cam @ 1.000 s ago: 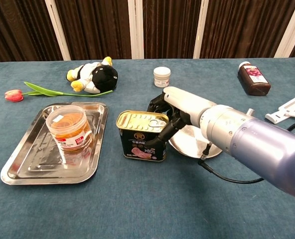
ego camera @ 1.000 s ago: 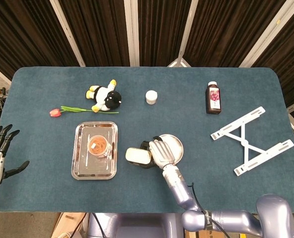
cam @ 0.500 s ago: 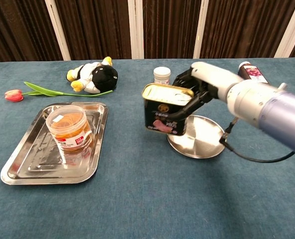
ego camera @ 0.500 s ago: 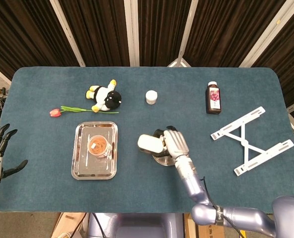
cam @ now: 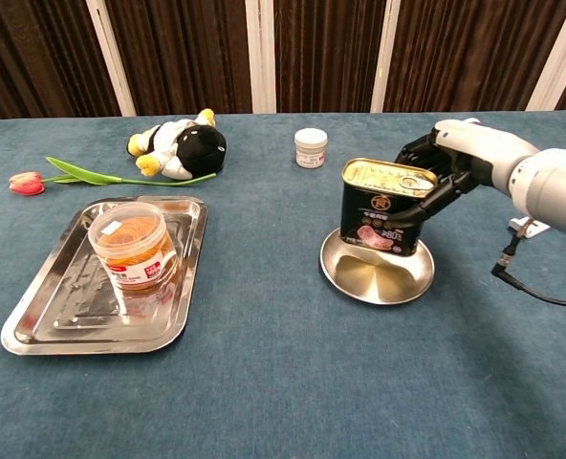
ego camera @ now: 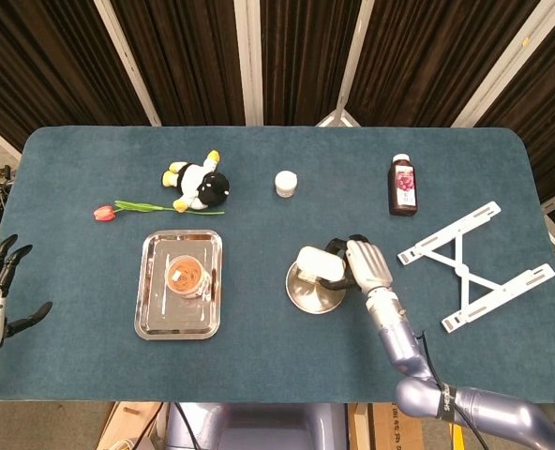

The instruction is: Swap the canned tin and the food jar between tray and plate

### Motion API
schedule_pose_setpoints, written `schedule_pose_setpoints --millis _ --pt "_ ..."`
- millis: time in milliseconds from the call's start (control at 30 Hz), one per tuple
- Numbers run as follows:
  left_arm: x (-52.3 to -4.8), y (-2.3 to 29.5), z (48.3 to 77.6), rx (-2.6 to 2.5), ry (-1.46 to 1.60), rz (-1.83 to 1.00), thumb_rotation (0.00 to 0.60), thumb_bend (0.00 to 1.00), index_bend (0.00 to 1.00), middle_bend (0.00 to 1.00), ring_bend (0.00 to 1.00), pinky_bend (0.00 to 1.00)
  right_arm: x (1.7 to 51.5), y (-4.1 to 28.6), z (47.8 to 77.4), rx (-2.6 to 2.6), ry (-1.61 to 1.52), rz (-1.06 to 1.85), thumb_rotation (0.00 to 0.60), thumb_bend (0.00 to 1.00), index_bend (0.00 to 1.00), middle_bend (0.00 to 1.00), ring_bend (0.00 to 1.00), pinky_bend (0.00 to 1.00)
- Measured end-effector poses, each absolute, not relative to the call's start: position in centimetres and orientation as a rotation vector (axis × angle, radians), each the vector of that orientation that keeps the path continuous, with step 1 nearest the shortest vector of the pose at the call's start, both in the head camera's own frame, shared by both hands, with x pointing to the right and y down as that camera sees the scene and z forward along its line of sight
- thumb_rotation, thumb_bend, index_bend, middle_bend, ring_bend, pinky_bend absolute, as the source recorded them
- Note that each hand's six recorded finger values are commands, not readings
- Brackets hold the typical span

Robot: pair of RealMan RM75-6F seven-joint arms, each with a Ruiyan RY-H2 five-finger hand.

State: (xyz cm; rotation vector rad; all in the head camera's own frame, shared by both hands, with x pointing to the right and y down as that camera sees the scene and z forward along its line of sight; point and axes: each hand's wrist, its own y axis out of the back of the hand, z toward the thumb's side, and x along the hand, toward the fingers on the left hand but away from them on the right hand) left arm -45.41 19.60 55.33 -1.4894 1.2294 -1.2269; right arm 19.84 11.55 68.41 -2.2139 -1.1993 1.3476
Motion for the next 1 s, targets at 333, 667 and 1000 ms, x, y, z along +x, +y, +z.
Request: schedule_pose_setpoints --millis 333,667,1000 --pt "-45.2 19.6 55.6 -1.479 1.231 -1.229 0.600 0.21 0.17 0.07 0.02 0.15 20.5 12.6 69.5 -2.256 -1.149 1.347 0.600 0.35 0.58 0.55 0.54 0.10" --pt "-45.4 19.5 55.5 -1.468 1.249 -1.235 0.600 0.21 0.17 0.07 0.02 0.15 20.2 13.7 70.0 -2.239 -0.992 1.386 0.600 0.02 0.02 0.03 0.04 0.00" --pt "-45.7 19.6 55.6 -1.474 1.233 -1.263 0.600 0.21 0.17 0.07 0.01 0.15 24.2 12.0 65.8 -2.113 -1.023 1.392 0.600 0.00 0.00 0.00 0.00 0.00"
